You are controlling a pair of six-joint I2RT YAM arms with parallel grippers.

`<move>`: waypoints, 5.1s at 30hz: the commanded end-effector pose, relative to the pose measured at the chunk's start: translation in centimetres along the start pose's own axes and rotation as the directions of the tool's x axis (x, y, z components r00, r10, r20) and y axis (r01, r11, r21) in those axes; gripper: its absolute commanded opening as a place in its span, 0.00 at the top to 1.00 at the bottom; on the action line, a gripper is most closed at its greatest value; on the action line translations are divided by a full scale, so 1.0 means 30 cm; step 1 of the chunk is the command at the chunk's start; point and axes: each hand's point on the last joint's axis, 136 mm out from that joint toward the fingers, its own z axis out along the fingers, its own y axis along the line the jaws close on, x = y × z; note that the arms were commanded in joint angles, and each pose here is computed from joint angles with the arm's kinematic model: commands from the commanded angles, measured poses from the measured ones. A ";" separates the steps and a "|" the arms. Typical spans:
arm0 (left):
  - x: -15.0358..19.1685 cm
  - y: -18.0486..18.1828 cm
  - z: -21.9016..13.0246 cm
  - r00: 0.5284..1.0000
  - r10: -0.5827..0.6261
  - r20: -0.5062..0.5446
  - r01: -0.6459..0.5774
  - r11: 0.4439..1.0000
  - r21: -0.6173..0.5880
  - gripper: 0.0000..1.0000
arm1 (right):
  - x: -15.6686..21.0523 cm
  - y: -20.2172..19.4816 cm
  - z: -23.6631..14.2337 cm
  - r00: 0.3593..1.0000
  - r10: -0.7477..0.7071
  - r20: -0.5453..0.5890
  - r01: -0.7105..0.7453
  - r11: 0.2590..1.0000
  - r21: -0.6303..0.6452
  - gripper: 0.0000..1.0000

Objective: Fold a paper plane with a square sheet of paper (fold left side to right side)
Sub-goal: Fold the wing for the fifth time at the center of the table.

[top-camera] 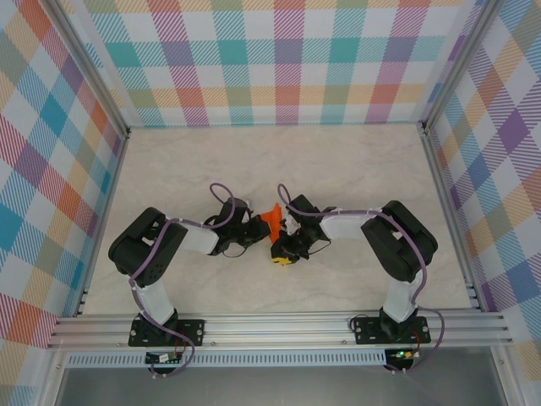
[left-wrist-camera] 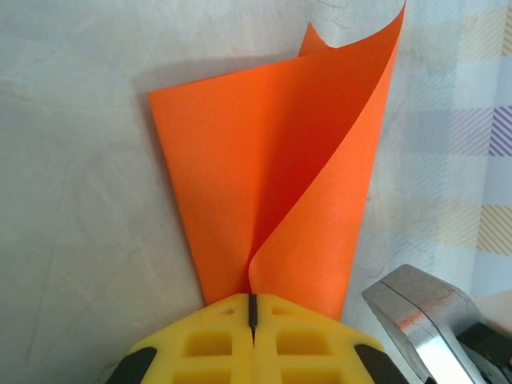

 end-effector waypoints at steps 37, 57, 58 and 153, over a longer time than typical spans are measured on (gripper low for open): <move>0.035 0.151 0.072 0.999 -0.031 -0.016 0.028 0.987 -0.161 1.00 | -0.153 0.107 -0.223 0.980 -0.064 0.186 0.090 0.986 -0.139 0.82; 0.043 0.145 0.063 0.999 -0.026 -0.019 0.023 0.987 -0.162 1.00 | -0.316 0.017 -0.110 0.977 -0.010 0.213 0.022 0.998 -0.056 0.88; 0.044 0.146 0.063 0.999 -0.027 -0.020 0.023 0.986 -0.164 1.00 | -0.313 0.017 -0.109 0.977 -0.014 0.211 0.026 0.998 -0.053 0.88; 0.393 0.202 0.007 0.976 -0.176 -0.128 0.124 0.933 -0.338 1.00 | -0.378 -0.060 -0.087 0.982 -0.023 0.188 0.028 0.999 -0.022 0.87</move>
